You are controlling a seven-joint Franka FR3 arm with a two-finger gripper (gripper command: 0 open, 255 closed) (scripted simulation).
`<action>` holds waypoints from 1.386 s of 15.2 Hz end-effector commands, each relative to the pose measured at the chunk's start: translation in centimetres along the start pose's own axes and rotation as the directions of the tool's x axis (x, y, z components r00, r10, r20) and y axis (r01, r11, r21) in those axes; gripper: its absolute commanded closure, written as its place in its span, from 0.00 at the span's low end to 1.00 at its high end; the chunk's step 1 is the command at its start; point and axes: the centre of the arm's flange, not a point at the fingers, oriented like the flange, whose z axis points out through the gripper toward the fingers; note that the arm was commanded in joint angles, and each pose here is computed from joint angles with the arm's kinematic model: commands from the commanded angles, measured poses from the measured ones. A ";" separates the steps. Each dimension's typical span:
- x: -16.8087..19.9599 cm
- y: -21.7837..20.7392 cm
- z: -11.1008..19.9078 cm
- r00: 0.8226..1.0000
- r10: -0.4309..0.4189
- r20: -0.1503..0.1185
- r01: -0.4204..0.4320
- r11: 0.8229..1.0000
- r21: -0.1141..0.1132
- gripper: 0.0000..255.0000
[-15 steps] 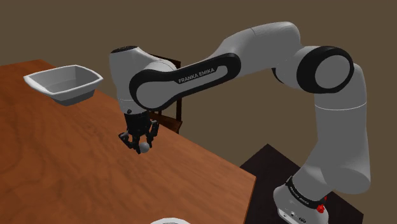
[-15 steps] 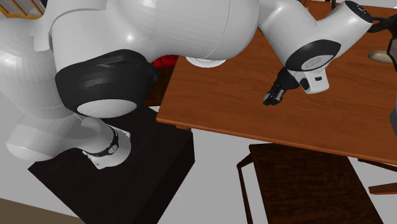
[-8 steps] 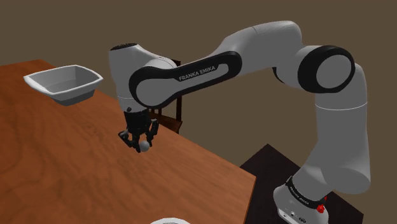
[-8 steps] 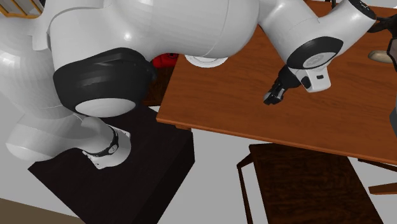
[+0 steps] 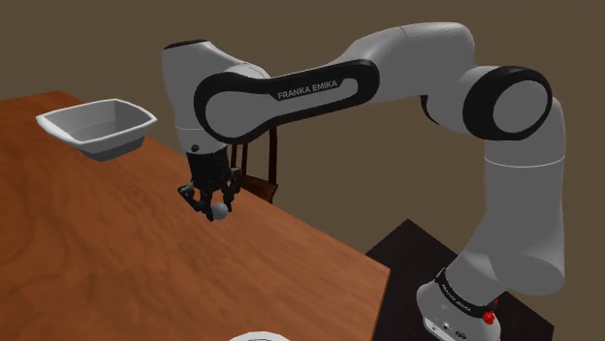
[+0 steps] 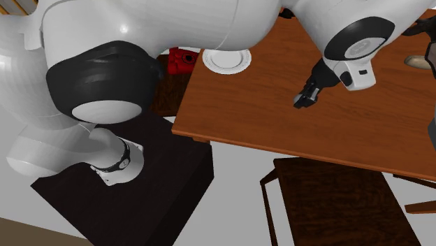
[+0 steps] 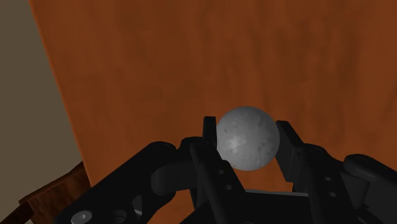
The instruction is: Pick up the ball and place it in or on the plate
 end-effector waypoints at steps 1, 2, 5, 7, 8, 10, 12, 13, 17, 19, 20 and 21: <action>-0.1 -0.1 -1.1 1.000 0.000 0.000 0.000 1.000 0.000 1.00; -0.2 -0.1 -1.6 1.000 0.000 0.000 0.000 1.000 0.000 1.00; -0.5 0.0 -3.2 1.000 0.000 0.000 0.000 1.000 0.000 1.00; -0.7 0.0 -4.1 1.000 0.000 0.000 0.000 1.000 0.000 1.00; -1.9 -0.5 -3.9 1.000 0.000 0.000 0.000 1.000 0.000 1.00; -4.3 -1.4 -3.6 1.000 0.000 0.000 0.000 1.000 0.000 1.00; -6.8 -2.4 -3.2 1.000 0.000 0.000 0.000 1.000 0.000 1.00; -8.0 -2.9 -3.0 1.000 0.000 0.000 0.000 1.000 0.000 1.00; -12.8 -4.8 -2.3 1.000 0.000 0.000 0.000 1.000 0.000 1.00; -15.3 -5.7 -2.0 1.000 0.000 0.000 0.000 1.000 0.000 1.00; -16.5 -6.2 -1.8 1.000 0.000 0.000 0.000 1.000 0.000 1.00; -17.7 -6.7 -1.6 1.000 0.000 0.000 0.000 1.000 0.000 1.00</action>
